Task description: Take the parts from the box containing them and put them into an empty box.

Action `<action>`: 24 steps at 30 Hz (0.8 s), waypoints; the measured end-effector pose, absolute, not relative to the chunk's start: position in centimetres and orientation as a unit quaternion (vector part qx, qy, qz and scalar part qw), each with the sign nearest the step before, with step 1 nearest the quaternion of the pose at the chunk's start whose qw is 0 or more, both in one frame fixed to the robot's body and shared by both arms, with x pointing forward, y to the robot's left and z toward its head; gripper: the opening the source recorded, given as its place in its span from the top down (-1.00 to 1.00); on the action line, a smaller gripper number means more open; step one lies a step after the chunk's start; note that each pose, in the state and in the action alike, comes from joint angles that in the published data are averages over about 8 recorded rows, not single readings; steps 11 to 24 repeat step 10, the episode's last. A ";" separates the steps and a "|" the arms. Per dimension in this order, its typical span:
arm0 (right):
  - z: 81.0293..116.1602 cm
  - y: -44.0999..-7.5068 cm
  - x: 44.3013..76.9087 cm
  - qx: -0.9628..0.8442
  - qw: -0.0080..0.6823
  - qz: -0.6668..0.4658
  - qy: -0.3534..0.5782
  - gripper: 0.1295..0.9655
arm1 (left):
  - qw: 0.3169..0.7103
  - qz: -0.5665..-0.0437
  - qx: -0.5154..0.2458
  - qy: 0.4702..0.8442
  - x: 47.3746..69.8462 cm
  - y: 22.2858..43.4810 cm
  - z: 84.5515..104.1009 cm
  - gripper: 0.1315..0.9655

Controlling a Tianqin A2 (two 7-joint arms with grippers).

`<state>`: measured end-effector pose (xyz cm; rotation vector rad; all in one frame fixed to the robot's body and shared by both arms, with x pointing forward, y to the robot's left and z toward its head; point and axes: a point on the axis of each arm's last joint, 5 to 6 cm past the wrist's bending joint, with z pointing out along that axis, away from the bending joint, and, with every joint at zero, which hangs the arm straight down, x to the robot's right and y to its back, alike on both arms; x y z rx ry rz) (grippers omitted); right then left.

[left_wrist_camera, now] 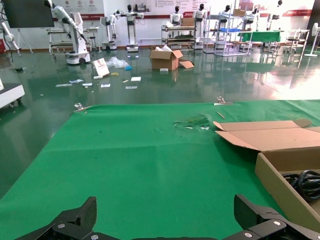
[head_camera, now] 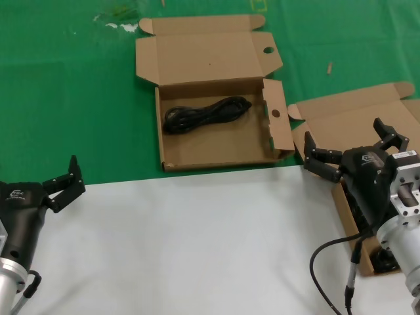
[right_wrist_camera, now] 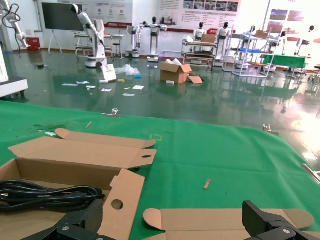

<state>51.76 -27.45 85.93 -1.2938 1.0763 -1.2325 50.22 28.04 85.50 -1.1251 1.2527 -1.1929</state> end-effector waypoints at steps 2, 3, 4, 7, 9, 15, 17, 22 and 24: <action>85.9 -27.5 51.8 -0.536 0.504 -0.510 0.446 -1.00 | 0.513 -0.496 -0.468 0.521 50.2 28.0 85.5 -1.00; 85.9 -27.5 51.8 -0.536 0.504 -0.510 0.446 -1.00 | 0.513 -0.496 -0.468 0.521 50.2 28.0 85.5 -1.00; 85.9 -27.5 51.8 -0.536 0.504 -0.510 0.446 -1.00 | 0.513 -0.496 -0.468 0.521 50.2 28.0 85.5 -1.00; 85.9 -27.5 51.8 -0.536 0.504 -0.510 0.446 -1.00 | 0.513 -0.496 -0.468 0.521 50.2 28.0 85.5 -1.00; 85.9 -27.5 51.8 -0.536 0.504 -0.510 0.446 -1.00 | 0.513 -0.496 -0.468 0.521 50.2 28.0 85.5 -1.00; 85.9 -27.5 51.8 -0.536 0.504 -0.510 0.446 -1.00 | 0.513 -0.496 -0.468 0.521 50.2 28.0 85.5 -1.00; 85.9 -27.5 51.8 -0.536 0.504 -0.510 0.446 -1.00 | 0.513 -0.496 -0.468 0.521 50.2 28.0 85.5 -1.00; 85.9 -27.5 51.8 -0.536 0.504 -0.510 0.446 -1.00 | 0.513 -0.496 -0.468 0.521 50.2 28.0 85.5 -1.00; 85.9 -27.5 51.8 -0.536 0.504 -0.510 0.446 -1.00 | 0.513 -0.496 -0.468 0.521 50.2 28.0 85.5 -1.00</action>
